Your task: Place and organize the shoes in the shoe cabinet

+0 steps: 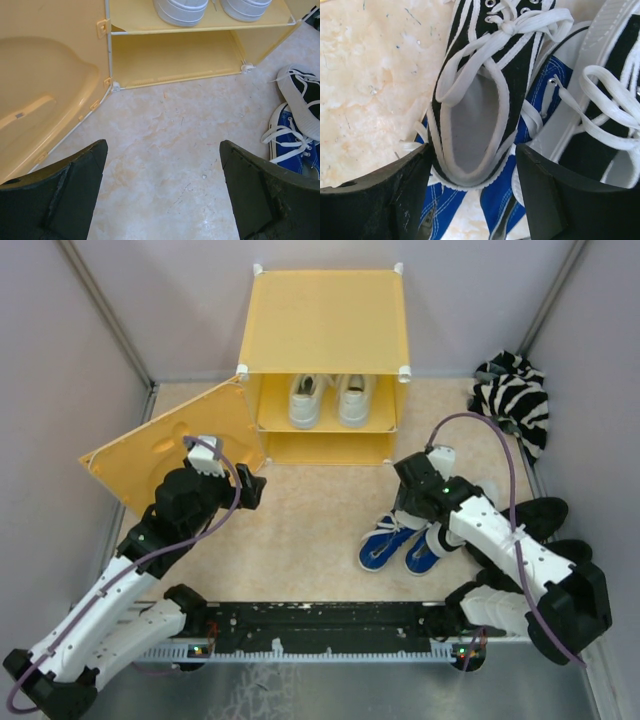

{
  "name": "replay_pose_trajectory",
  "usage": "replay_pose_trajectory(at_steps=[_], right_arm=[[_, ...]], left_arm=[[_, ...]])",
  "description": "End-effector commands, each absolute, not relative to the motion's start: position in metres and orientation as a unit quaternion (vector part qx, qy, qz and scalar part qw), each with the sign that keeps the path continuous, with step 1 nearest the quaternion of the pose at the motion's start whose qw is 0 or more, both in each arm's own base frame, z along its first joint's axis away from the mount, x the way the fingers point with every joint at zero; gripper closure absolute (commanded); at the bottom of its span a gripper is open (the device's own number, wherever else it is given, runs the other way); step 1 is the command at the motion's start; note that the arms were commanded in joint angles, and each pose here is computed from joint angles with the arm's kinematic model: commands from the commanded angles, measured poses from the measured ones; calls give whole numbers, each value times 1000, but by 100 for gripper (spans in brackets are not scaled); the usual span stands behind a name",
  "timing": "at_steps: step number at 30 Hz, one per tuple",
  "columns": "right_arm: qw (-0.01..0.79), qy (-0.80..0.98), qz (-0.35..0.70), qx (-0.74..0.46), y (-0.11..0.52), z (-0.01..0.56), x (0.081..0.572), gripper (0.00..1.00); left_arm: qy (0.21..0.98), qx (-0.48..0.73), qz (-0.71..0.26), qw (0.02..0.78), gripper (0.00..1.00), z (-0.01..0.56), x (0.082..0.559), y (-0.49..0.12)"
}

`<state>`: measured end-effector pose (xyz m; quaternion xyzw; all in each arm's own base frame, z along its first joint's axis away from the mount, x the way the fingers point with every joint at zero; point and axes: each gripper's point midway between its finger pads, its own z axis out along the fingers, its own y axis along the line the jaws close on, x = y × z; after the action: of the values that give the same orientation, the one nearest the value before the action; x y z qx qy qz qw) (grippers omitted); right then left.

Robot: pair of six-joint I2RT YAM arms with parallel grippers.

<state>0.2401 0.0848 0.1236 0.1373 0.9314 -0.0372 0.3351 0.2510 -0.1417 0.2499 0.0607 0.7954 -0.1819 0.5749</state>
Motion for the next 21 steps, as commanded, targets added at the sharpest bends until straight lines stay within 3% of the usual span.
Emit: replay_pose_trajectory(at_steps=[1, 3, 4, 7, 8, 21], right_arm=[[361, 915, -40, 177, 79, 119, 262, 36], [361, 915, -43, 178, 77, 114, 263, 44], [362, 914, -42, 179, 77, 113, 263, 54], [368, 911, -40, 180, 75, 114, 262, 96], [371, 911, -40, 179, 75, 116, 261, 100], [443, 890, 18, 109, 93, 213, 229, 100]], left_arm=[[794, 70, -179, 576, 1, 249, 253, -144], [794, 69, -179, 576, 1, 248, 254, -144], [795, 70, -178, 576, 1, 247, 254, -144], [796, 70, -179, 574, 1, 247, 255, -145], [796, 70, -179, 574, 1, 247, 255, -145], [793, 69, -185, 577, 1, 251, 253, -146]])
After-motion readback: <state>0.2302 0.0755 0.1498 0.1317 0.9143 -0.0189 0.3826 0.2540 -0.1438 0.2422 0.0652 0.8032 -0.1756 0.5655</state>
